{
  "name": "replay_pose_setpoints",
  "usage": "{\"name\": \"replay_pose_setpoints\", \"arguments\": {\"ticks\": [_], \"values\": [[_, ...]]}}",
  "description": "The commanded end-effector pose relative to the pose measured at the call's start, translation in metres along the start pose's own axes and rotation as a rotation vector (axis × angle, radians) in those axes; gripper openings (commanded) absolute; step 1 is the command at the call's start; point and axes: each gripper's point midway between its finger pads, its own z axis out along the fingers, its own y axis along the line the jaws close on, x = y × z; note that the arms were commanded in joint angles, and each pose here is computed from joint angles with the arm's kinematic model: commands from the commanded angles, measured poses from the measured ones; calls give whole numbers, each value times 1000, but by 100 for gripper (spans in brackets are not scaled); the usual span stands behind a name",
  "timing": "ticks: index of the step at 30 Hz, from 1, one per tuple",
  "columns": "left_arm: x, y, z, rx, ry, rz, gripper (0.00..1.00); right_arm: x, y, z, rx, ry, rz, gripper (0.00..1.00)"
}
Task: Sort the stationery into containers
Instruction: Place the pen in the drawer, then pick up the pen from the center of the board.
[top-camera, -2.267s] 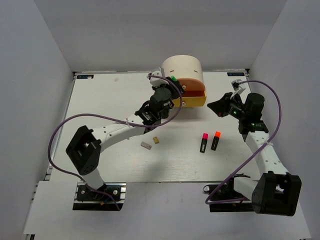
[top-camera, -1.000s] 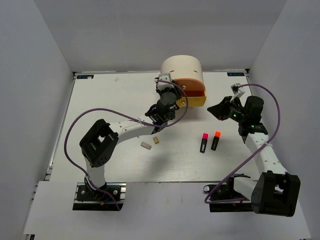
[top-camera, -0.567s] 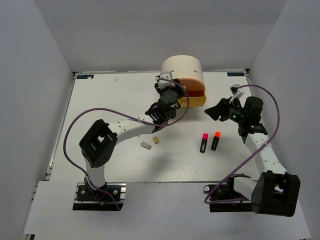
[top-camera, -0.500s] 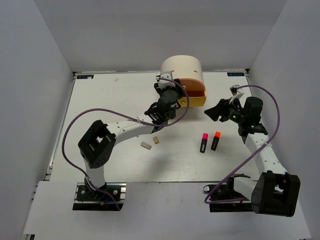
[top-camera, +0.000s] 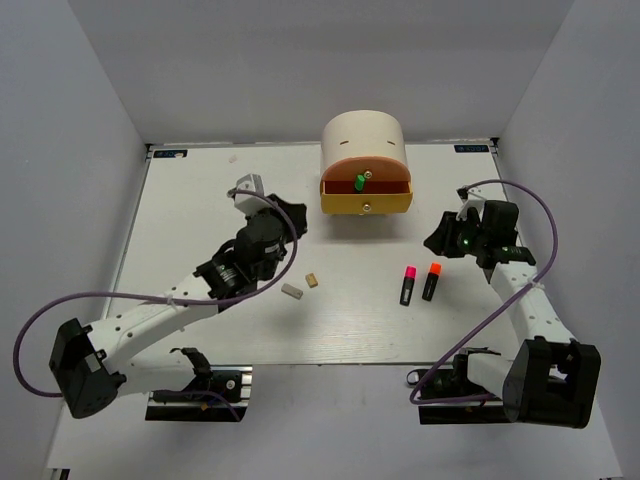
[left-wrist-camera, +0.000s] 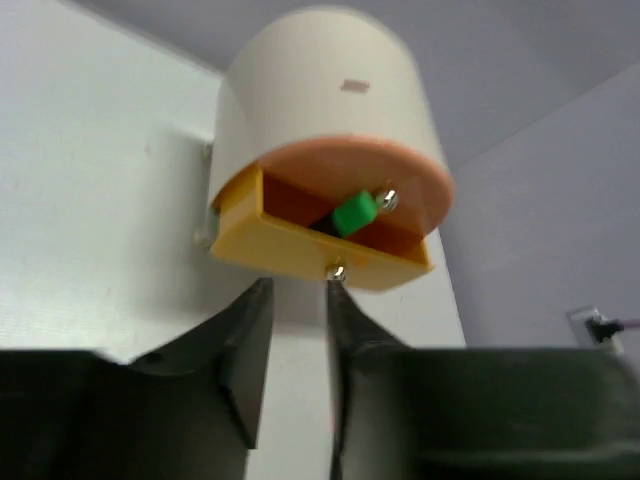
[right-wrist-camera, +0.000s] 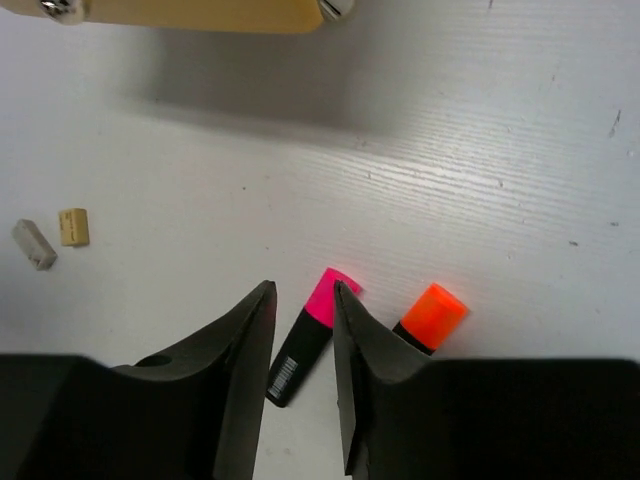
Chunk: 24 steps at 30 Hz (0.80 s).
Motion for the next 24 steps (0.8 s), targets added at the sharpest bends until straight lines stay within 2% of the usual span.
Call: {"name": "replay_pose_setpoints", "arguments": {"ticks": [1, 3, 5, 8, 11, 15, 20, 24], "values": [[53, 50, -23, -102, 193, 8, 27, 4, -15, -2, 73, 47, 0, 34], [66, 68, -37, -122, 240, -23, 21, 10, -17, -1, 80, 69, 2, 33], [78, 76, -46, -117, 288, -49, 23, 14, -18, 0, 83, 87, 8, 33], [96, 88, -60, -119, 351, -99, 44, 20, -29, 1, 143, 111, 19, 39], [112, 99, -68, -132, 399, -124, 57, 34, -44, -2, 222, 165, 23, 45], [117, 97, -72, -119, 428, -139, 65, 51, -56, -2, 279, 235, 47, 53], [118, 100, -73, -127, 433, -133, 69, 59, -74, 0, 377, 287, 77, 54], [121, 104, -74, -134, 439, -128, 69, 65, -76, 10, 368, 333, 106, 54]]}}
